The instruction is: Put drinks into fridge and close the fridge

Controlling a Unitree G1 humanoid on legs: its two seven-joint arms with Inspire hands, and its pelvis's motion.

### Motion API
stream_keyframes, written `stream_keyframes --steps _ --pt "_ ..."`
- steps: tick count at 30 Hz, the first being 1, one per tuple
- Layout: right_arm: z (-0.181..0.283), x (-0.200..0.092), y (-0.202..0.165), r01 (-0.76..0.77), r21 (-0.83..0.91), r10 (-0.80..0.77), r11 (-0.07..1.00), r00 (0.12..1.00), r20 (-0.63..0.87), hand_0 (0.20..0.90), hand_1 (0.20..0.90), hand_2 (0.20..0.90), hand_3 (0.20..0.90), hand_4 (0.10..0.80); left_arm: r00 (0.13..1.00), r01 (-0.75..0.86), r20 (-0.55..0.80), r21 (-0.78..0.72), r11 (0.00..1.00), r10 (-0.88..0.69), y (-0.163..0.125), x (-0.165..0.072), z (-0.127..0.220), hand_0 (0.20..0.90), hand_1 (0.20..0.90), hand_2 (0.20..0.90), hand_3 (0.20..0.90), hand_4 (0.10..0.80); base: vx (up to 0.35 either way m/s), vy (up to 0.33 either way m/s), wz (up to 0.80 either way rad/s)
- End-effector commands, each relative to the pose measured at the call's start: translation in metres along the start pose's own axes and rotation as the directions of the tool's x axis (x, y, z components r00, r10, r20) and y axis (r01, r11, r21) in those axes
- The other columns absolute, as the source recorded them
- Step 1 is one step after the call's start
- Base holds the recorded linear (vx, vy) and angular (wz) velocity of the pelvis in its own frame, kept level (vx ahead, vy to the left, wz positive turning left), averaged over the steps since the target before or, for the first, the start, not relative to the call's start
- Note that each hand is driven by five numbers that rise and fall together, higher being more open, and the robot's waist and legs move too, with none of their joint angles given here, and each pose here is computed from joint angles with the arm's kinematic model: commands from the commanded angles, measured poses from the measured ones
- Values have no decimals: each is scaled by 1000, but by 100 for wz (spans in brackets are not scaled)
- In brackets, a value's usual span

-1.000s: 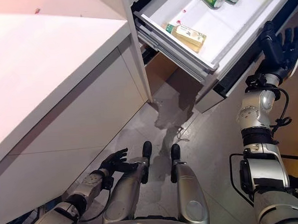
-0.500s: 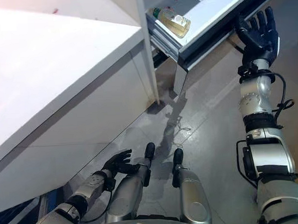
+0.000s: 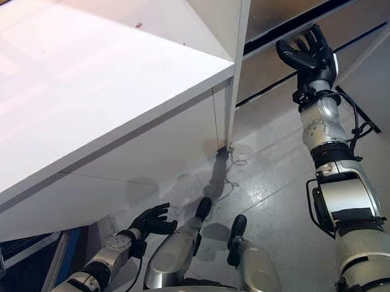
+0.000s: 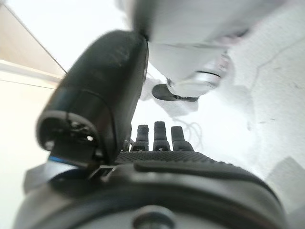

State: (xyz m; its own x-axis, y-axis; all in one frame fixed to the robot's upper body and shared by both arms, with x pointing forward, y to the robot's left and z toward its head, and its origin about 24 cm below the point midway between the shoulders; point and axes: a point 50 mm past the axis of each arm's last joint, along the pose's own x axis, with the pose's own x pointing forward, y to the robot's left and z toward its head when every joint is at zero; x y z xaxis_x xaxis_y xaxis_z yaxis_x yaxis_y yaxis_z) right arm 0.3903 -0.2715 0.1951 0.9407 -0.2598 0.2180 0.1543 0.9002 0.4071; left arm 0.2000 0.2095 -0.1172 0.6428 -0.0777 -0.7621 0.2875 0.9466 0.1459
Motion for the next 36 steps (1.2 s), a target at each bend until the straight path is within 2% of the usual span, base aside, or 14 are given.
stream_keyframes --steps 1,5,10,14,19,20,22,26,29,30,32,36 --pt "40 3 46 -146 -90 164 985 954 251 900 900 900 900 800 986 63 -161 105 992 -45 -2 -23 -62 900 900 900 900 800 95 -3 1" --pt "37 -10 37 4 -206 72 978 930 361 900 900 900 900 800 982 77 -179 100 992 -58 -10 -25 -69 900 900 900 900 800 67 12 0" --pt "17 -27 26 73 -250 23 965 932 362 900 900 900 900 800 981 62 -184 44 997 -53 -15 -23 -69 900 900 900 900 800 12 27 -13" --pt "-26 -51 1 99 -212 -48 972 970 237 900 900 900 900 800 981 38 -187 -45 998 -46 -19 -21 -69 900 900 900 900 800 -24 13 -34" --pt "-108 -118 -61 128 -223 -152 966 984 -94 900 900 900 900 800 981 3 -194 -152 988 -33 -26 -22 -75 900 900 900 900 800 -13 -6 -33" --pt "-111 -121 -63 129 -223 -155 966 982 -106 900 900 900 900 800 980 2 -194 -154 988 -32 -27 -22 -76 900 900 900 900 800 -3 -26 -25" --pt "-147 -162 -93 159 -249 -230 955 930 -287 900 900 900 900 800 981 -15 -195 -198 980 -24 -27 -24 -80 900 900 900 900 800 -6 -35 -32" --pt "-182 -214 -127 222 -327 -364 919 798 -480 900 900 900 900 800 979 -32 -205 -230 973 -16 -24 -27 -85 900 900 900 900 800 -22 -45 -19" --pt "-207 -266 -152 277 -380 -467 883 610 -640 900 900 900 900 800 977 -41 -212 -258 965 -15 -22 -30 -91 900 900 900 900 800 -19 -48 -8" --pt "-215 -298 -164 257 -445 -512 858 483 -710 900 900 900 900 800 976 -46 -219 -273 961 -16 -23 -31 -95 900 900 900 900 800 -4 -50 -2" --pt "-222 -330 -172 246 -483 -542 840 348 -765 900 900 900 900 800 971 -56 -238 -291 955 -16 -22 -34 -101 900 900 900 900 800 -3 -22 -1" --pt "-225 -360 -177 240 -534 -580 811 211 -787 900 900 900 900 800 959 -76 -284 -317 945 -18 -21 -41 -113 900 900 900 900 800 4 -6 -2"
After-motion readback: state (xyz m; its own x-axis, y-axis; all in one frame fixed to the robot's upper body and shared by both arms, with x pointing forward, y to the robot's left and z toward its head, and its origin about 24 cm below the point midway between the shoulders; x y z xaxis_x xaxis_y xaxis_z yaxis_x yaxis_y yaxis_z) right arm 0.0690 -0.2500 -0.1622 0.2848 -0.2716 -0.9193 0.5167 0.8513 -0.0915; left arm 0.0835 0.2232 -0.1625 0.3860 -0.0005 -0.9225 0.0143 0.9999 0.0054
